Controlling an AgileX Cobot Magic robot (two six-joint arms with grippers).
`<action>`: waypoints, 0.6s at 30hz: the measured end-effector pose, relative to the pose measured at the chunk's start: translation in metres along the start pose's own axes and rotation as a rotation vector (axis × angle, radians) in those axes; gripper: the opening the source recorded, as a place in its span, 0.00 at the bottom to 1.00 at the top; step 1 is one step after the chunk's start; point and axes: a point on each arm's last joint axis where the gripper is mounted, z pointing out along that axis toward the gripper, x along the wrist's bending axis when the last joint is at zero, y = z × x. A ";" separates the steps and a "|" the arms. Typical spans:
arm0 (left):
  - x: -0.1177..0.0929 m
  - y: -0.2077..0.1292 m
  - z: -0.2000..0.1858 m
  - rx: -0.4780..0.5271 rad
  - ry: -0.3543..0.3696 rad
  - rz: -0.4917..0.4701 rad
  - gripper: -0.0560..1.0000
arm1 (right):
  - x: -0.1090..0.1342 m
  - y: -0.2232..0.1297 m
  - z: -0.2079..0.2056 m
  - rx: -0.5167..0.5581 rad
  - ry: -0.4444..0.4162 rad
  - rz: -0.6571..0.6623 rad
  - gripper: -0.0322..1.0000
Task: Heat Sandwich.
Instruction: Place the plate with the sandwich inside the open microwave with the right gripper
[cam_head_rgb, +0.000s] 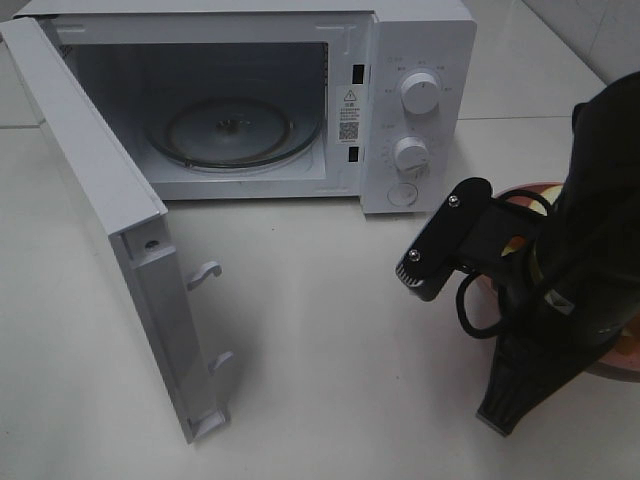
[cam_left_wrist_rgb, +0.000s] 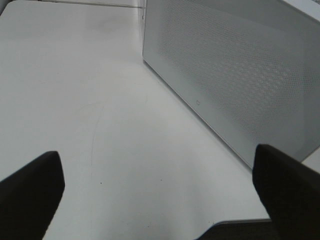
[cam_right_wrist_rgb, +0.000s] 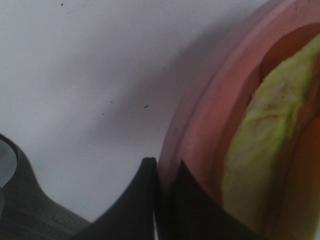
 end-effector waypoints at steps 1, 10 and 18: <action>0.000 0.000 0.000 0.000 0.000 0.000 0.96 | 0.002 -0.001 -0.003 -0.004 -0.002 -0.020 0.08; 0.000 0.000 0.000 0.000 0.000 0.000 0.96 | 0.018 -0.007 -0.021 -0.042 -0.015 -0.206 0.08; 0.000 0.000 0.000 0.000 0.000 0.000 0.96 | 0.022 -0.010 -0.030 -0.082 -0.018 -0.368 0.08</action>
